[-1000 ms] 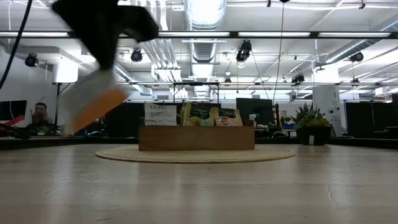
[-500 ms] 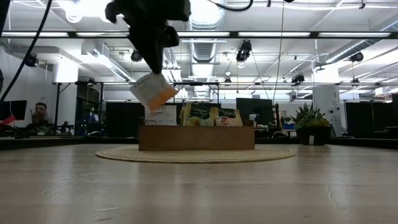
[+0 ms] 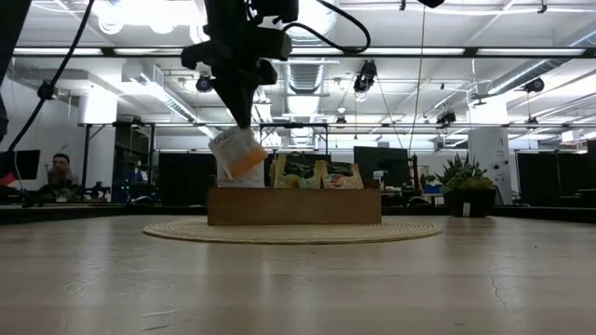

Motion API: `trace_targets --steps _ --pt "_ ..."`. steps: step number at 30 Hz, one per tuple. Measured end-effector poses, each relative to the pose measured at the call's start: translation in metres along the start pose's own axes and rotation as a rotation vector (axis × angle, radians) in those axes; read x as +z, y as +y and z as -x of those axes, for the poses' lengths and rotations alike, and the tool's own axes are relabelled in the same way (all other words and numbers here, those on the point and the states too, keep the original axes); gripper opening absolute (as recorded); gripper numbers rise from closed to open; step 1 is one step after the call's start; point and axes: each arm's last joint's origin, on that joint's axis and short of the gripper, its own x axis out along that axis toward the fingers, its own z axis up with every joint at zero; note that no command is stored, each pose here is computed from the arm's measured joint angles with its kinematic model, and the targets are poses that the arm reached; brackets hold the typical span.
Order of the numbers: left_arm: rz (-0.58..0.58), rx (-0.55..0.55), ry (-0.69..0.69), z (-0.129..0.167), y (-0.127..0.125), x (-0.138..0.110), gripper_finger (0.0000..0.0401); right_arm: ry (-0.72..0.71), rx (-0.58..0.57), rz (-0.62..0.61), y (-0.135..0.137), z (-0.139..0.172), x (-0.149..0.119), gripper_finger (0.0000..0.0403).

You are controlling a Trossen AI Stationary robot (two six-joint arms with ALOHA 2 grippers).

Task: Pick & Place Tea
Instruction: Put the white tea bag into the left section of the wooden organizer

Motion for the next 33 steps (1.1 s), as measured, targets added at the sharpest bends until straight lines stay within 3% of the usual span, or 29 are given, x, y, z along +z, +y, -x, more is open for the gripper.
trace_targets --steps 8,19,33 --pt "-0.01 0.058 0.075 -0.008 0.006 0.009 0.0 -0.006 -0.011 0.0 0.0 0.0 0.0 0.0061" --pt "-0.048 0.03 0.161 -0.026 0.003 0.016 0.0 -0.014 -0.028 0.0 -0.001 0.0 0.0 0.0071" --pt "-0.072 0.023 0.162 -0.028 -0.002 0.019 0.0002 -0.013 -0.027 0.0 -0.001 0.0 0.0 0.0063"
